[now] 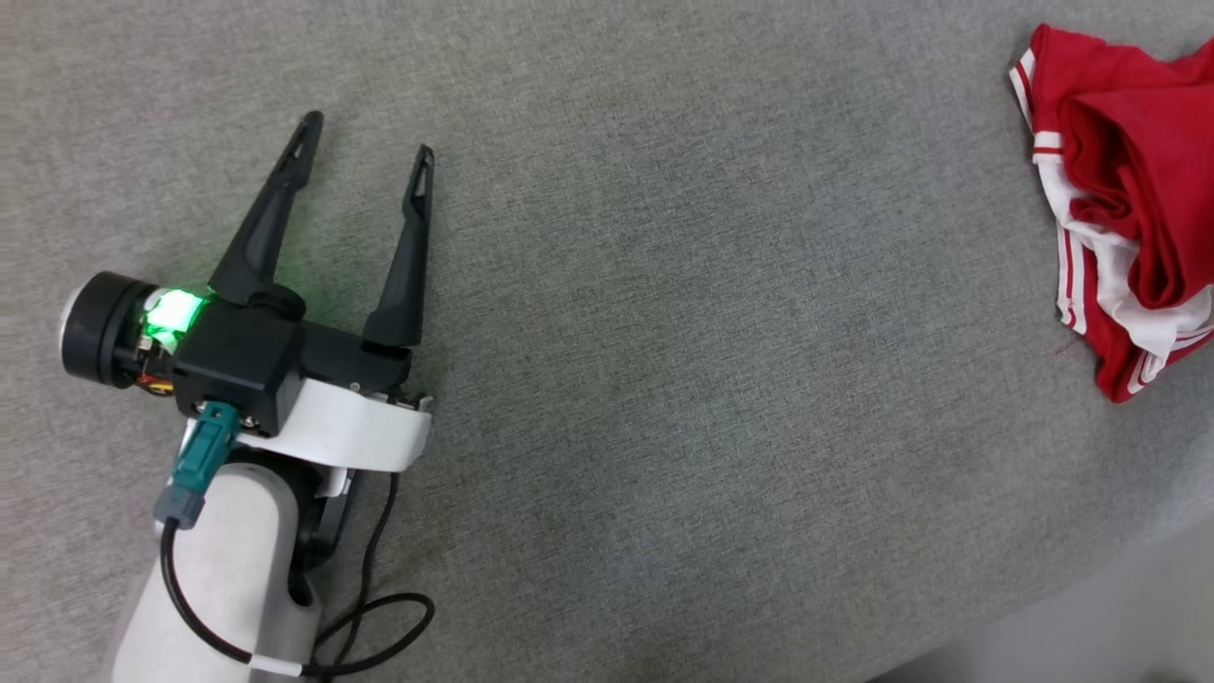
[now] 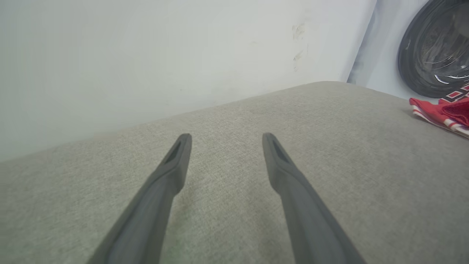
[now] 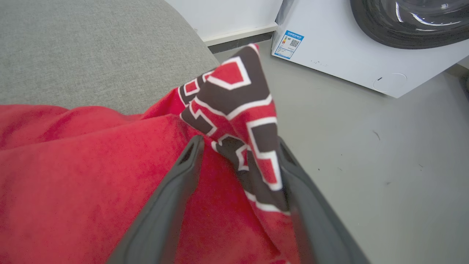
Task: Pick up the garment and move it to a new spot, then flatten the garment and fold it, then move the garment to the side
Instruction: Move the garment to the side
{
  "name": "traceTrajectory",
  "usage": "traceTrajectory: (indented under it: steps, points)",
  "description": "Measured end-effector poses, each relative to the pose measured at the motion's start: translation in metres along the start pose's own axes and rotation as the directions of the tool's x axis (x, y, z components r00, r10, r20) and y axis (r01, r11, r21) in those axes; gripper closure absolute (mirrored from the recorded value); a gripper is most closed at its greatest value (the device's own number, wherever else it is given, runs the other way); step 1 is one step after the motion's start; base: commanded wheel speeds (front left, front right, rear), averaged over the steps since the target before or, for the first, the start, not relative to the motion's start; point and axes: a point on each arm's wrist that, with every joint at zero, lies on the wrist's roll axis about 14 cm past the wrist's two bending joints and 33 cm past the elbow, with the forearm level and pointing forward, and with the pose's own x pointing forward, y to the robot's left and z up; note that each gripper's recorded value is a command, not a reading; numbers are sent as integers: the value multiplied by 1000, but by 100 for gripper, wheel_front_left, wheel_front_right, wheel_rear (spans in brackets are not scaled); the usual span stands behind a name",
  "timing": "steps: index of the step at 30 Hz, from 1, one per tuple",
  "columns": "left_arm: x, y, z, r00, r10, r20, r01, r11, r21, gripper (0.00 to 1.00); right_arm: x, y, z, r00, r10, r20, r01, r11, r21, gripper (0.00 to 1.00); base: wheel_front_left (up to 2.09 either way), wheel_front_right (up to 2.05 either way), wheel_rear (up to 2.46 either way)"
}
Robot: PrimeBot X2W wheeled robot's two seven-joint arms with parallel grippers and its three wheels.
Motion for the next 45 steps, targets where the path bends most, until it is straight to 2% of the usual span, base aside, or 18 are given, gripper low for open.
traceTrajectory:
  steps: [5,9,16,26,35,45]
  points:
    - [-5,-5,12,1000,12,27,-12,1000,-16,0,-6,-7,10,998,-15,65,14,1000,6,0,0,0,0]
    - [-14,-8,25,998,37,44,-36,999,-24,0,-16,-16,32,987,-25,159,22,1000,21,0,0,0,0]
    - [-43,-5,49,993,110,50,-109,994,-19,0,-42,-17,51,965,9,262,-16,1000,26,0,0,0,0]
    - [-106,5,80,964,260,50,-260,966,-3,0,-100,33,42,916,168,364,-194,980,34,0,0,0,0]
    - [-159,18,99,926,373,63,-375,927,23,0,-151,79,38,855,316,411,-360,932,33,0,0,0,0]
    - [-219,39,110,866,495,74,-500,864,69,0,-221,132,43,748,467,472,-537,843,17,0,0,0,0]
